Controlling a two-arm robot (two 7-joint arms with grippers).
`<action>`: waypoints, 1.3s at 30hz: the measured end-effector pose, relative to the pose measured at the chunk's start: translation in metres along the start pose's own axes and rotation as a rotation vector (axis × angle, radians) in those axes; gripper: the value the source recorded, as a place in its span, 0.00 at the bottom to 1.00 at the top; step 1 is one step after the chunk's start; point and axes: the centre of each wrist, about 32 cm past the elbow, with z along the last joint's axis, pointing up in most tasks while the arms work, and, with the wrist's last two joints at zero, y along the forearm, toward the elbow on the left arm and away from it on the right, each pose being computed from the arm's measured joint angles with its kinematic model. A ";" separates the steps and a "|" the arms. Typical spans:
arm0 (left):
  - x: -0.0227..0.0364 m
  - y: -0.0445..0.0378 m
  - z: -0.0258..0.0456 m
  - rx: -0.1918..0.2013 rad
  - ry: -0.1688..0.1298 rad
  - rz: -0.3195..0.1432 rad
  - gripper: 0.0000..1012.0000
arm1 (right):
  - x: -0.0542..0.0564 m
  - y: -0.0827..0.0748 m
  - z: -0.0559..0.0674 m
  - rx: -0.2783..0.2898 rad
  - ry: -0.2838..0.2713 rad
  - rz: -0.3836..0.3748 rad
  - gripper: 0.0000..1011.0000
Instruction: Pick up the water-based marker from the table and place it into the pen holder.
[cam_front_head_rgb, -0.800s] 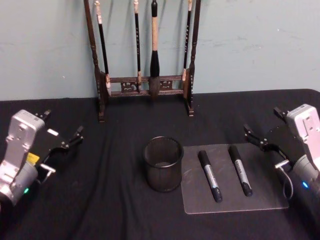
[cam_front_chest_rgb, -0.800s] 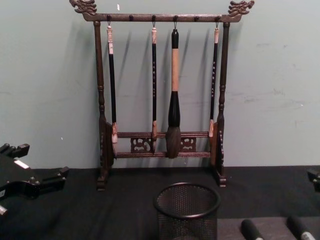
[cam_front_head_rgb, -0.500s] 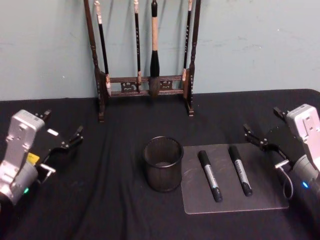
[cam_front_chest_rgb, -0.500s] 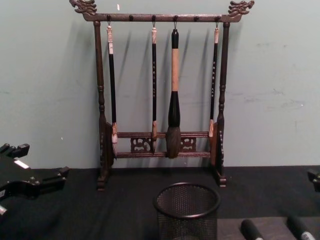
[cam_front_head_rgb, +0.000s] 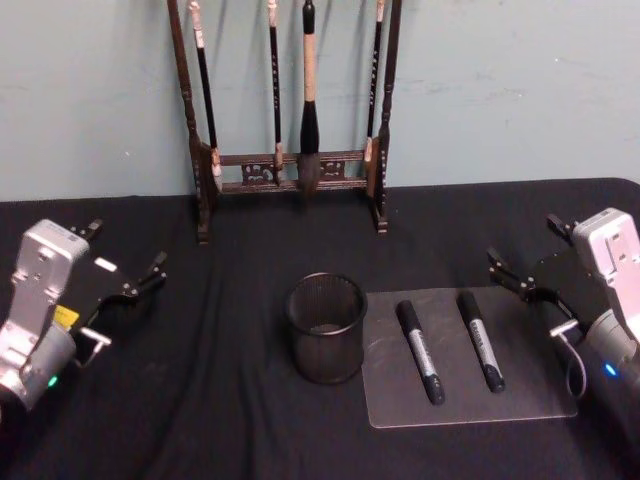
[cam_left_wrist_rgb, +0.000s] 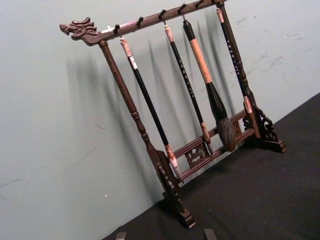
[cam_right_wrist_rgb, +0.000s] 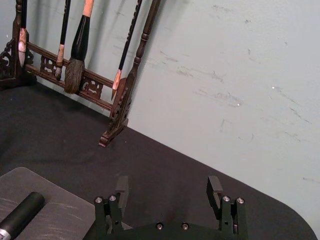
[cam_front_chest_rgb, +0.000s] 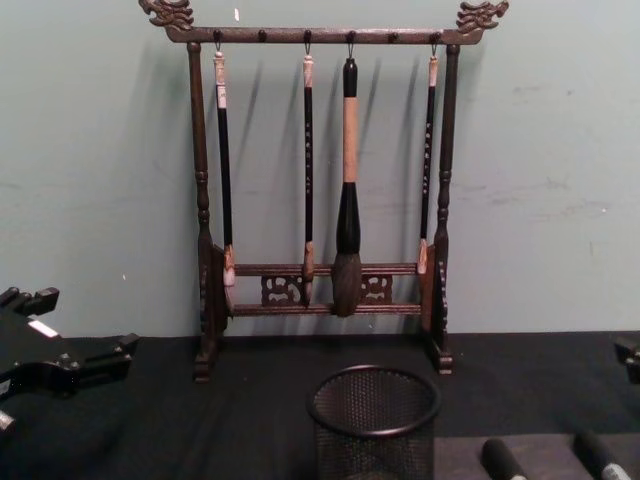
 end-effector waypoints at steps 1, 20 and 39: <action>0.0000 0.0000 0.0000 0.000 0.000 0.000 1.00 | 0.000 0.000 0.000 0.000 0.000 0.000 0.99; 0.0000 0.0000 0.0000 0.000 0.000 0.000 1.00 | 0.000 0.000 0.000 0.000 0.000 0.000 0.99; 0.0000 0.0000 0.0000 0.000 0.000 0.000 1.00 | -0.001 -0.001 -0.003 -0.008 0.028 -0.006 0.99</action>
